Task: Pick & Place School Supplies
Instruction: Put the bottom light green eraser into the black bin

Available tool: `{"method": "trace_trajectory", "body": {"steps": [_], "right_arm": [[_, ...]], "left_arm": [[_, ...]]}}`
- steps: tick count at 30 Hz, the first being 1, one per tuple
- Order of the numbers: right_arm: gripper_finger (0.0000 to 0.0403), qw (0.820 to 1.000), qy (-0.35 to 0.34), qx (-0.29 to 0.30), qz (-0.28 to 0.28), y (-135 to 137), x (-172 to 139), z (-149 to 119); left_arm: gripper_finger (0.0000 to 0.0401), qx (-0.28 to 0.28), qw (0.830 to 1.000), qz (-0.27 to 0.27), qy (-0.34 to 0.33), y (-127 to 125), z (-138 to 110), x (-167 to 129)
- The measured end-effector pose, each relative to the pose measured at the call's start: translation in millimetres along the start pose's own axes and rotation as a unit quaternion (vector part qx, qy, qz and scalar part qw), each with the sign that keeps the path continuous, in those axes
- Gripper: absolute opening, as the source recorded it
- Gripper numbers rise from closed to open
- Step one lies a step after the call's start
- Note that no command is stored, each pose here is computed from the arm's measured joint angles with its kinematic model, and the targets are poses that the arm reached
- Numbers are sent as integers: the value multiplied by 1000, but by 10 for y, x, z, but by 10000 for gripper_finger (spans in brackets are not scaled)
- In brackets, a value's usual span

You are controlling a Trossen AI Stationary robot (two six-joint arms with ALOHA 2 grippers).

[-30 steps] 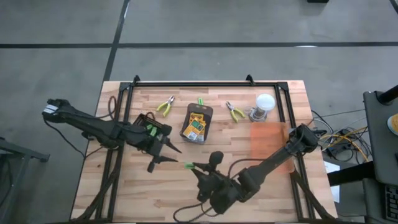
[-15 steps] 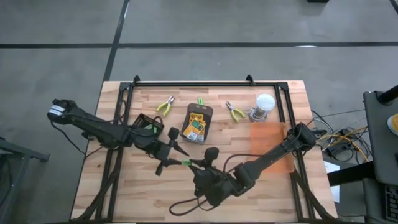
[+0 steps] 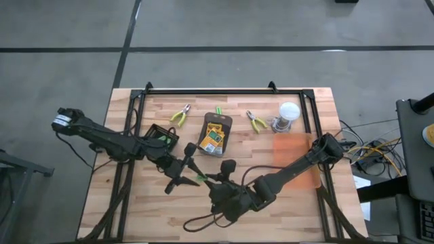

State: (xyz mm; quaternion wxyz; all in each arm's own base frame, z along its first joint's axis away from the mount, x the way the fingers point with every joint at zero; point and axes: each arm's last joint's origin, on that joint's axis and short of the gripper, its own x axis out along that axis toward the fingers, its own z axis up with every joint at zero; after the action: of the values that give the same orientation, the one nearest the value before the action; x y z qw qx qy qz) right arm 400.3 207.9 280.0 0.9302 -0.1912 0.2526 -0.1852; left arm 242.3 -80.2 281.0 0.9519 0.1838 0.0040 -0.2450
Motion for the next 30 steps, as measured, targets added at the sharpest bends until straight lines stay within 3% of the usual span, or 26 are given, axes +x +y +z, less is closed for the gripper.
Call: {"method": "trace_trajectory", "body": {"steps": [30], "right_arm": [[91,1000,-10,4,3,-38,54,38]], "left_arm": [[163,-5,1000,2,2,1,-6,4]]}}
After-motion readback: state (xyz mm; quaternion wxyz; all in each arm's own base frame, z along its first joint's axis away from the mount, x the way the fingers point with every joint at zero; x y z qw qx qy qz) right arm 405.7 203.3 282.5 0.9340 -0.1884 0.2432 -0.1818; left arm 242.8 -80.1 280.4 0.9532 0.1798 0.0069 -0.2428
